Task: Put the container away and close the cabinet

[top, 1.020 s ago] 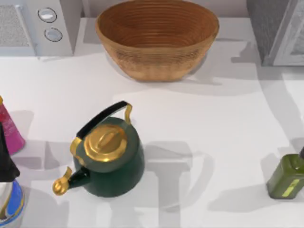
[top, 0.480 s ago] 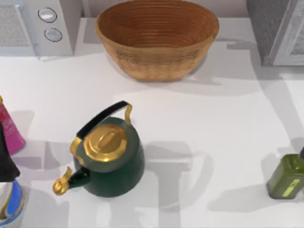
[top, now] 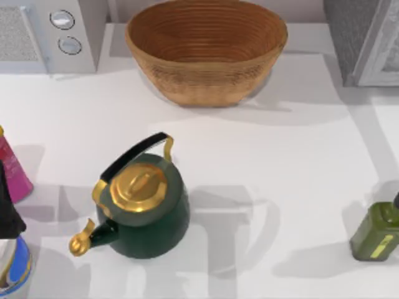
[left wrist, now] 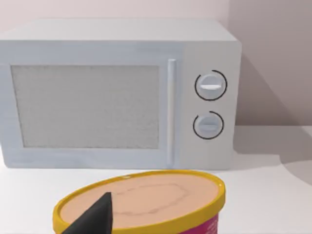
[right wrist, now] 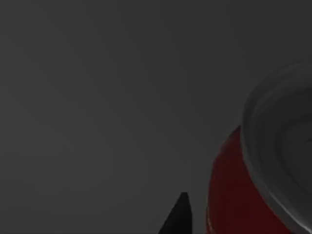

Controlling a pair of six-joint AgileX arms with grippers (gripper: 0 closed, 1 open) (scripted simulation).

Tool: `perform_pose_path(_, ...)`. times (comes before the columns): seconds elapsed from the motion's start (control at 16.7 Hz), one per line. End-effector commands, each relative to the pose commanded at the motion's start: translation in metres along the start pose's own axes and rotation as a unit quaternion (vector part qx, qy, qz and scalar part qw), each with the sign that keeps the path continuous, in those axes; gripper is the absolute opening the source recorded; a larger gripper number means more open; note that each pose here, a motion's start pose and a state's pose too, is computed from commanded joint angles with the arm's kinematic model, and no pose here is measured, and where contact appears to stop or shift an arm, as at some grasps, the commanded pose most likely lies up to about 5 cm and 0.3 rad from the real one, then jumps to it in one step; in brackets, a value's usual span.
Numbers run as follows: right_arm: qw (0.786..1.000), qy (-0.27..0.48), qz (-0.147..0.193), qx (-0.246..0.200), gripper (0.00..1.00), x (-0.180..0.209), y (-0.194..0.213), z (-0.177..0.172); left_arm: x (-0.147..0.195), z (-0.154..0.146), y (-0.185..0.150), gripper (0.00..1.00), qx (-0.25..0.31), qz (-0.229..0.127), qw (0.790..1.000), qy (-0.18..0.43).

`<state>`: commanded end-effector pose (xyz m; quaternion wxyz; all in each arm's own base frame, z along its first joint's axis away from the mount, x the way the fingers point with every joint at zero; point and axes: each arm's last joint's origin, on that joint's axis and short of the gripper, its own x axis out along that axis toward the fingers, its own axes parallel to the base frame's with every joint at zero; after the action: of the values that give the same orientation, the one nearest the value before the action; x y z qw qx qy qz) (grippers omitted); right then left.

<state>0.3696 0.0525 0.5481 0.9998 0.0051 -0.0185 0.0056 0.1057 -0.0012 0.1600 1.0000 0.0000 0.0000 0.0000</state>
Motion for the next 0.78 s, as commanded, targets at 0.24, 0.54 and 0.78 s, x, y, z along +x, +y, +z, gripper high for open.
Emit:
perform_pose_path(0.24,1.0,0.019,-0.004,-0.003,0.0,0.032,-0.006,-0.018,0.0,0.0,0.0,1.0,0.0,0.0,1.0,0.0)
perform_pose_path(0.54,1.0,0.024,-0.005,-0.003,0.0,0.037,-0.007,-0.022,0.0,0.0,0.0,1.0,0.0,0.0,1.0,0.0)
perform_pose_path(0.78,1.0,0.024,-0.005,-0.003,0.23,0.037,-0.007,-0.022,0.0,0.0,0.0,1.0,0.0,0.0,1.0,0.0)
